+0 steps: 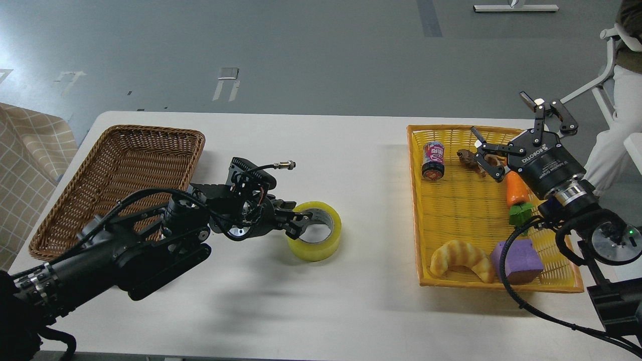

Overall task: Place and transfer tape with both arms
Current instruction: 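Grasp the yellow tape roll on the table with the left gripper, then carry the tape over the wicker basket and lower it inside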

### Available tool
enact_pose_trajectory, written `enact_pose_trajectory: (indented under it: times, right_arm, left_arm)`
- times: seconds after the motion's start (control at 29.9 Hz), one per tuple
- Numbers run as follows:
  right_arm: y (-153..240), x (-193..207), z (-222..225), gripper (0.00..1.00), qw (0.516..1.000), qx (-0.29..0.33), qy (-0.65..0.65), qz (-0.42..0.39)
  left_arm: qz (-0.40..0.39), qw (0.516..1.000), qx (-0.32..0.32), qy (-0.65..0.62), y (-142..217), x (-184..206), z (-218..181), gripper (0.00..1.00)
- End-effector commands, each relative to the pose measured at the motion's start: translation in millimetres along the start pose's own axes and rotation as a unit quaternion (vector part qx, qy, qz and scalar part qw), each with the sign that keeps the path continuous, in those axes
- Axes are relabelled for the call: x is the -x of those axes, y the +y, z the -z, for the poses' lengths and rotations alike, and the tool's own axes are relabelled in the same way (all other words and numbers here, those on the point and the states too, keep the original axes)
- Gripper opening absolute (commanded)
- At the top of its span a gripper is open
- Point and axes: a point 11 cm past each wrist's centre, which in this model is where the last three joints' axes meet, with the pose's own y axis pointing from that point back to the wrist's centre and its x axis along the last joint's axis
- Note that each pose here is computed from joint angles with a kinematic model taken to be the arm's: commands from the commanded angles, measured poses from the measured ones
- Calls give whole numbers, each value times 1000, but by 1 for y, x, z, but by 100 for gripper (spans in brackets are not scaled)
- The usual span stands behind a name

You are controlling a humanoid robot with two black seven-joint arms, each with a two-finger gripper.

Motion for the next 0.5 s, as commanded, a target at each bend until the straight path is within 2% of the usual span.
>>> enact_pose_trajectory:
  times: [0.0,0.33,0.47]
  right_arm:
    - [0,0,0,100,1000,-1,0,0]
    - [-1,1,-1,100,1000,-1,-2,2]
    - [-1,2,1,100,1000,-3,-2,3]
  left_arm:
    - [-1,1000,1,-1,0,-1,0,0]
    - [-15,1000,-3,-25,7,-20,1,0]
    - [-46,998,-15,-50,28,-55,11,0]
